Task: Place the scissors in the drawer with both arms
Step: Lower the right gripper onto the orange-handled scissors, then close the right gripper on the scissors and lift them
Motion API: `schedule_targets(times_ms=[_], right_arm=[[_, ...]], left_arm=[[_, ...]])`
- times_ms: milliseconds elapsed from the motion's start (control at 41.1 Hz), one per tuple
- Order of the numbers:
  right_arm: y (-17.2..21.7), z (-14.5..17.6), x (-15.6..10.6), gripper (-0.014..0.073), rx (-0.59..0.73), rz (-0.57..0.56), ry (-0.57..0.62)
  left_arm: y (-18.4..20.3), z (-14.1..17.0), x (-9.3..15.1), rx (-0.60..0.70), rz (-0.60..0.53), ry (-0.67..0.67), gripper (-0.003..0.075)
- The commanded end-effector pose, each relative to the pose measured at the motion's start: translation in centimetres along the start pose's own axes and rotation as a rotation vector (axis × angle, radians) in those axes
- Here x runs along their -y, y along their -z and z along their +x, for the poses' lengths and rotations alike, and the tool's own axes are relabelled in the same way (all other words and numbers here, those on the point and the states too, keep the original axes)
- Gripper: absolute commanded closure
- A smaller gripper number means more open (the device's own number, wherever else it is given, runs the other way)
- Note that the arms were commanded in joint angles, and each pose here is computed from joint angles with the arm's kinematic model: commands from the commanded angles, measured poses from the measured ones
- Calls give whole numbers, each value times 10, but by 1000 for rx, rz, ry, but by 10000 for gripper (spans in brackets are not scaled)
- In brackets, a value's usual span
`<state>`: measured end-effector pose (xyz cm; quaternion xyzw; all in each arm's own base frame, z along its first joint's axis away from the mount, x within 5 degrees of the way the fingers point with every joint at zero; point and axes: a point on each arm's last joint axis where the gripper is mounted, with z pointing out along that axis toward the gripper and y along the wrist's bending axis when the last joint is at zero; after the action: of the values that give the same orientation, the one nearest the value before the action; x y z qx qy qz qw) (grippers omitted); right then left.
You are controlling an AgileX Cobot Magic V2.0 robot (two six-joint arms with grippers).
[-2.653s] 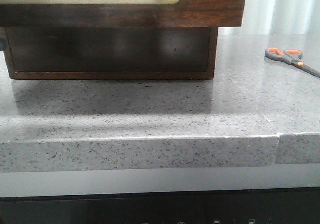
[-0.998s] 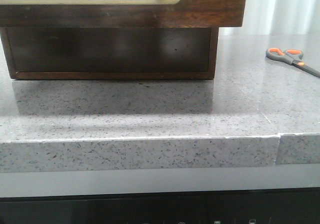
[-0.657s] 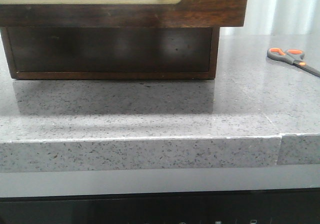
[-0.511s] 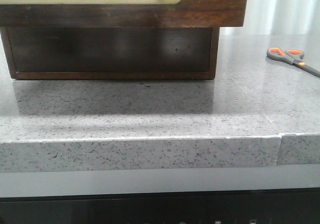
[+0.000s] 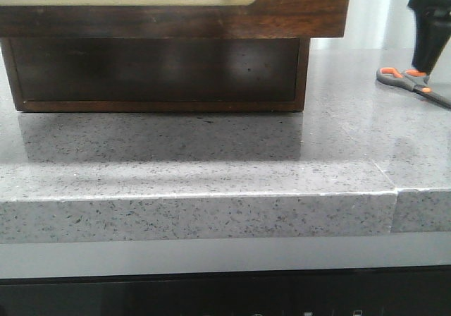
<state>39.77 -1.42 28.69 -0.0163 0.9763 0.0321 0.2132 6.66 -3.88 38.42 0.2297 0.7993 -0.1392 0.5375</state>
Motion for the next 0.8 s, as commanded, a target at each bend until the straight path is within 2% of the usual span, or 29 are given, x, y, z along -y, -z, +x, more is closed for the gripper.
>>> schedule_targets(times_ms=[0, 243, 438, 681, 779], right_arm=[[15, -16, -1, -10, 81, -1, 19], [-12, -24, 2, 150, 47, -1, 18], [-19, -24, 3, 225, 28, 0, 28], [-19, -23, 3, 465, 21, 1, 30], [-19, -23, 3, 484, 21, 1, 30]], left_arm=[[6, -16, 1, 111, 13, 11, 185], [6, -16, 1, 111, 13, 11, 185], [6, -16, 1, 111, 13, 11, 185], [6, -16, 1, 111, 13, 11, 185], [6, -16, 1, 111, 13, 11, 185]])
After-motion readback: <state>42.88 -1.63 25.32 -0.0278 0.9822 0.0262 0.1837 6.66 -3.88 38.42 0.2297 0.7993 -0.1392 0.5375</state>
